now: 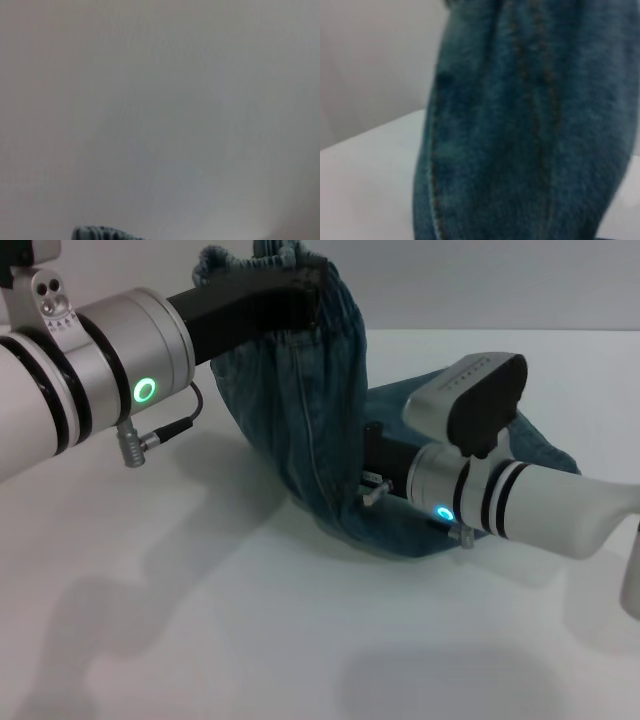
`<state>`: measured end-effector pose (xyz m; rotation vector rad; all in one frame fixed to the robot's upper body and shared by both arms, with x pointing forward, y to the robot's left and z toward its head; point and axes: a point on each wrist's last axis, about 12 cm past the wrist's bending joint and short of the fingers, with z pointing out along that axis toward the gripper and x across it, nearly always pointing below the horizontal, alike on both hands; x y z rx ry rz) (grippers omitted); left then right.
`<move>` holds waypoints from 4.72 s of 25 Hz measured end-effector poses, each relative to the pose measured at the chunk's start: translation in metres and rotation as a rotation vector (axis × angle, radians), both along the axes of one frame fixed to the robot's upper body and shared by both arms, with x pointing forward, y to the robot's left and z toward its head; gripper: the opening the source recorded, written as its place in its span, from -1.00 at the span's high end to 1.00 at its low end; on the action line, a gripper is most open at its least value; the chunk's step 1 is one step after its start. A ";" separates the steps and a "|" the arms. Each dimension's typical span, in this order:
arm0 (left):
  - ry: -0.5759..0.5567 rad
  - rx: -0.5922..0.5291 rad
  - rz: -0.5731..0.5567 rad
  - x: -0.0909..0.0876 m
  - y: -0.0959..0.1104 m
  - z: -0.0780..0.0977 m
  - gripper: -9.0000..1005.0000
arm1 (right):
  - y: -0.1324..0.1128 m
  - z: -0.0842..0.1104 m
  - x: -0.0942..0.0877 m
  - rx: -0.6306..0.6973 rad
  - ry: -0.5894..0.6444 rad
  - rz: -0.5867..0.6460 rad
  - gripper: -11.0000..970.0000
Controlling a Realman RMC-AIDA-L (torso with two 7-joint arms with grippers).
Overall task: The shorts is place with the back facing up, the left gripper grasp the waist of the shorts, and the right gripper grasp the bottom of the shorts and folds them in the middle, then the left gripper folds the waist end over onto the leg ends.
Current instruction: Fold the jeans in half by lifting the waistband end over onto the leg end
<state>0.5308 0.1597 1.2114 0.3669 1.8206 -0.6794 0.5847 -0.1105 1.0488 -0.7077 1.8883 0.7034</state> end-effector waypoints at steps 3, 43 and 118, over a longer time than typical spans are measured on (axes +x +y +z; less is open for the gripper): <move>0.007 0.001 0.011 0.000 0.003 -0.002 0.97 | -0.008 -0.001 -0.003 0.002 -0.016 -0.032 0.98; -0.044 -0.009 0.020 0.009 0.003 0.010 0.97 | 0.008 0.004 0.002 0.022 0.043 -0.011 0.98; -0.344 0.016 0.107 -0.037 -0.055 -0.130 -0.04 | -0.198 -0.015 -0.086 0.000 -0.336 -0.532 0.98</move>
